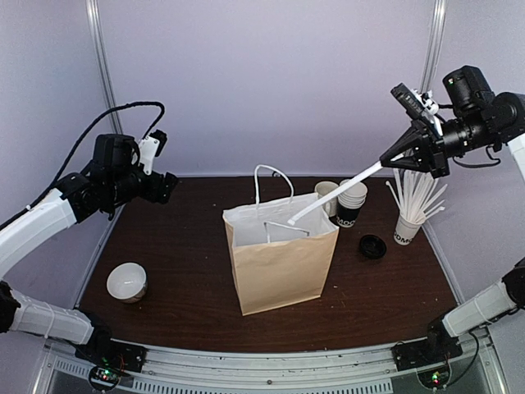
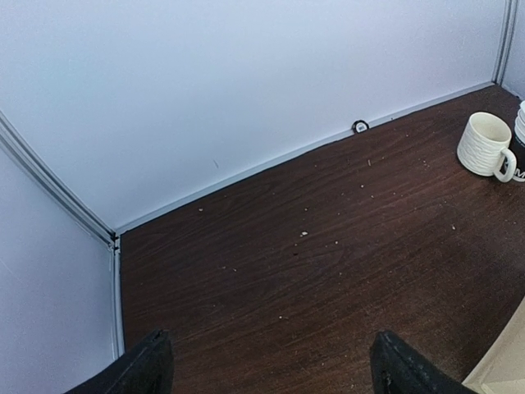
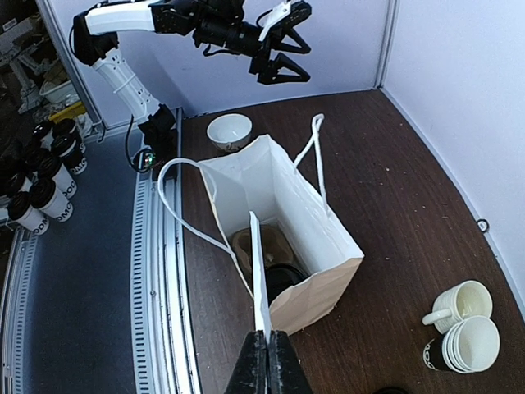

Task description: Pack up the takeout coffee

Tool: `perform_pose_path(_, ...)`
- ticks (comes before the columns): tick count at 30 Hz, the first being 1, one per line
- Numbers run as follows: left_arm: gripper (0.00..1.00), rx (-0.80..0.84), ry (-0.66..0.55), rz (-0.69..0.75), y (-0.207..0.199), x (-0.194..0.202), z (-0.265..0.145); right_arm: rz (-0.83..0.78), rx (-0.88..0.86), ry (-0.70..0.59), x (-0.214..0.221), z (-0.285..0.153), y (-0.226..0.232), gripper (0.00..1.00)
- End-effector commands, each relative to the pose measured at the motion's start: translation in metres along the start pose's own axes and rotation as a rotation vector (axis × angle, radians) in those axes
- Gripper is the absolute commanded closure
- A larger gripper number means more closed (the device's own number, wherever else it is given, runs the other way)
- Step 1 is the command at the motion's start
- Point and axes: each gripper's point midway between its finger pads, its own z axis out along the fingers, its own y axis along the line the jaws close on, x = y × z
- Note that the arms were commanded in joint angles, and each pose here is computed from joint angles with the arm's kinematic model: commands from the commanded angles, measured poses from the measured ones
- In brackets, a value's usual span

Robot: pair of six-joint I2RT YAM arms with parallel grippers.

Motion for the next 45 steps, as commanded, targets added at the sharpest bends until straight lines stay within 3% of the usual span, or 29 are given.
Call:
perform_pose_path(1, 0.14, -0.012, -0.045, -0.012, 0.006, -0.010, 0.001, -0.016, -0.048, 0.112, 0.015, 0.034, -0.004, 1.00)
perform_pose_path(20, 0.14, 0.036, -0.064, -0.018, 0.000, -0.014, -0.007, -0.142, -0.132, 0.395, 0.027, 0.176, -0.006, 1.00)
perform_pose_path(21, 0.14, 0.039, -0.065, -0.020, -0.001, -0.014, -0.007, -0.140, -0.139, 0.406, 0.029, 0.182, -0.006, 0.98)
perform_pose_path(24, 0.14, 0.044, -0.066, -0.021, -0.002, -0.014, -0.007, -0.136, -0.113, 0.415, 0.028, 0.187, -0.011, 0.75)
perform_pose_path(29, 0.14, 0.056, -0.070, -0.023, -0.003, -0.015, -0.009, -0.165, -0.039, 0.375, 0.016, 0.159, -0.021, 0.44)
perform_pose_path(34, 0.14, 0.054, -0.073, -0.024, -0.002, -0.016, -0.010, -0.139, 0.111, 0.351, 0.019, 0.110, -0.051, 0.40)
perform_pose_path(37, 0.14, 0.054, -0.079, -0.027, -0.002, -0.018, -0.012, -0.038, 0.243, 0.305, 0.030, 0.075, -0.087, 0.39)
perform_pose_path(43, 0.14, 0.054, -0.083, -0.035, -0.001, -0.019, -0.013, 0.180, 0.667, 0.237, 0.096, 0.001, -0.170, 0.39)
perform_pose_path(45, 0.14, 0.053, -0.078, -0.038, -0.002, -0.018, -0.012, 0.263, 0.801, 0.185, 0.119, -0.024, -0.189, 0.26)
